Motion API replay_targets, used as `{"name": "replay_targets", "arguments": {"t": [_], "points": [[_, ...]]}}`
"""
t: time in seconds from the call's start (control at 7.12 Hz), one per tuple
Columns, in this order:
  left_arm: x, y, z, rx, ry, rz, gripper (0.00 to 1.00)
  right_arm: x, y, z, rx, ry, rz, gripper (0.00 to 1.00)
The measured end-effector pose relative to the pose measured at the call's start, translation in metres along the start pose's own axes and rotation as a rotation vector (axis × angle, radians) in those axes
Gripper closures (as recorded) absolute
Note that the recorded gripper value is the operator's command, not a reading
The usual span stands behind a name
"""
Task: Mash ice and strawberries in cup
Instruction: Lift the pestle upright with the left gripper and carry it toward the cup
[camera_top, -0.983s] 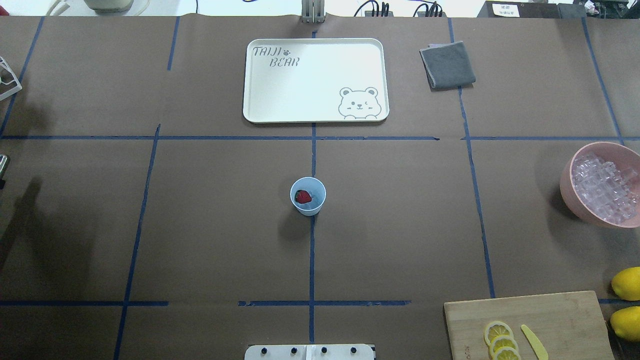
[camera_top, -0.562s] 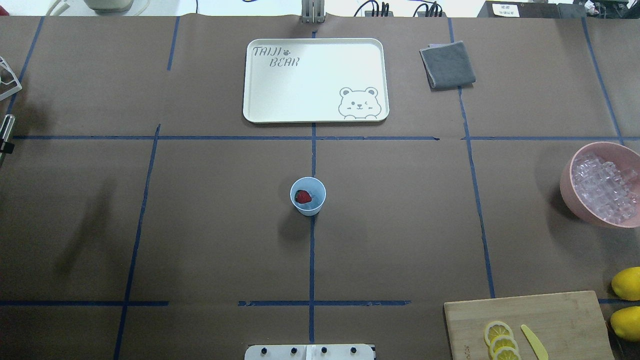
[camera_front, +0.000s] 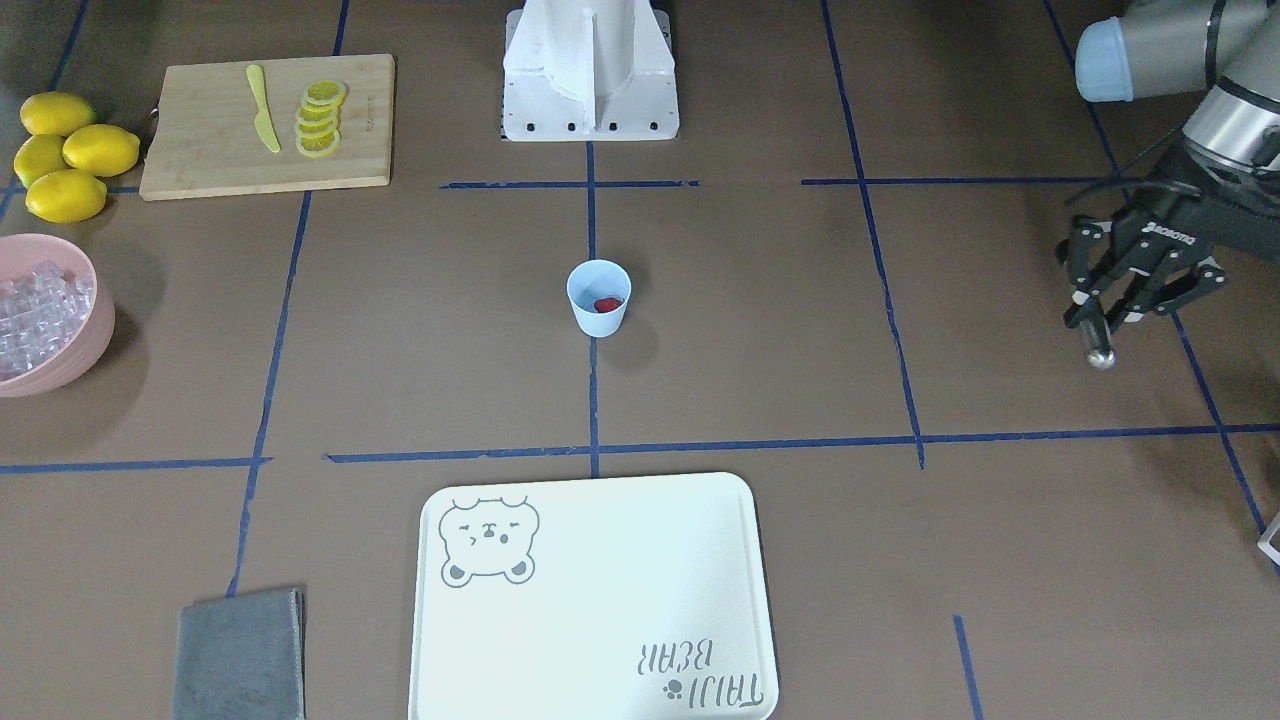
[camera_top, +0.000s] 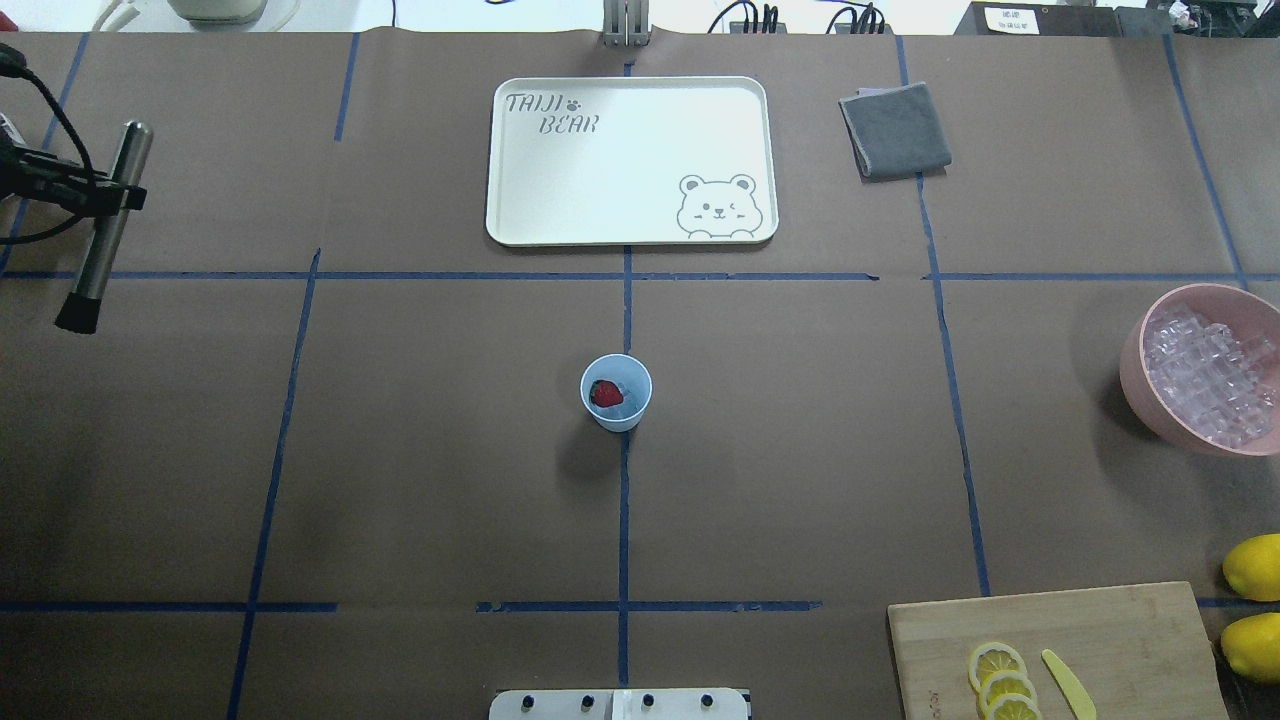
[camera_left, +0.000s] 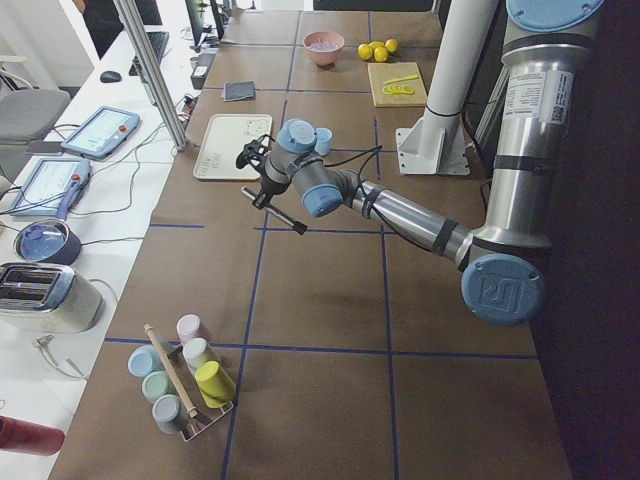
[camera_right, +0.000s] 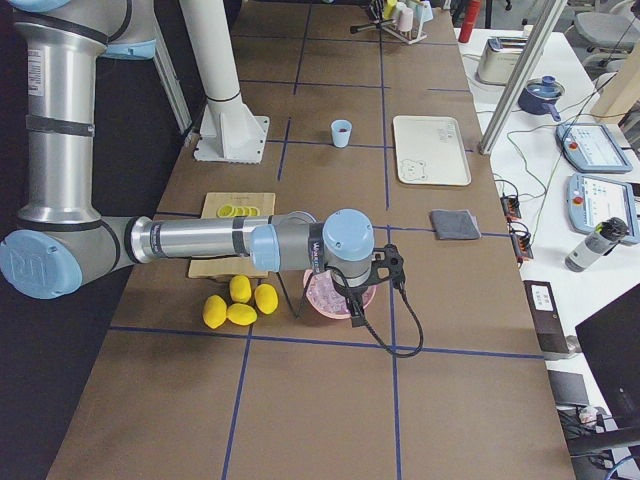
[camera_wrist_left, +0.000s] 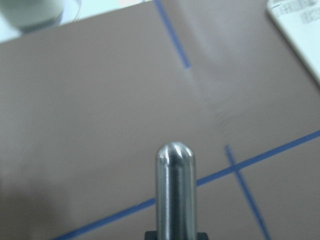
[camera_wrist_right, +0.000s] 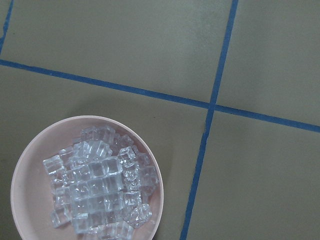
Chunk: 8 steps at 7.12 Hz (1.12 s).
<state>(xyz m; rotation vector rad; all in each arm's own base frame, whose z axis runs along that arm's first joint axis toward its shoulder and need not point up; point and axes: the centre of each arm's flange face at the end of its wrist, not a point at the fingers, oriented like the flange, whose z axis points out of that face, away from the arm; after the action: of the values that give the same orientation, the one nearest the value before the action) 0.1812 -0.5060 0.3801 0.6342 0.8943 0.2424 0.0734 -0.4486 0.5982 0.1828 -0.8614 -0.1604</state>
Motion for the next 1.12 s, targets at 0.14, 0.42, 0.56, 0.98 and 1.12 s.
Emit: {"name": "replay_targets", "arguments": {"t": [0.14,0.42,0.56,0.98,1.12], "points": [[0.045,-0.008,0.02,0.027,0.02,0.009,1.0,-0.001,-0.001,0.0,0.002,-0.007,-0.001,0.01],[0.148,-0.007,0.063,0.152,0.008,0.03,1.0,-0.003,-0.003,-0.002,0.005,-0.012,-0.003,0.01],[0.199,-0.002,0.073,0.22,0.016,0.023,1.0,-0.004,-0.004,-0.002,0.007,-0.013,0.0,0.01],[0.267,-0.015,0.044,0.449,0.172,-0.117,1.0,-0.006,-0.005,-0.004,0.009,-0.017,0.01,0.01],[0.282,-0.009,0.037,0.561,0.196,-0.163,1.0,-0.008,-0.006,-0.006,0.013,-0.017,0.008,0.01]]}}
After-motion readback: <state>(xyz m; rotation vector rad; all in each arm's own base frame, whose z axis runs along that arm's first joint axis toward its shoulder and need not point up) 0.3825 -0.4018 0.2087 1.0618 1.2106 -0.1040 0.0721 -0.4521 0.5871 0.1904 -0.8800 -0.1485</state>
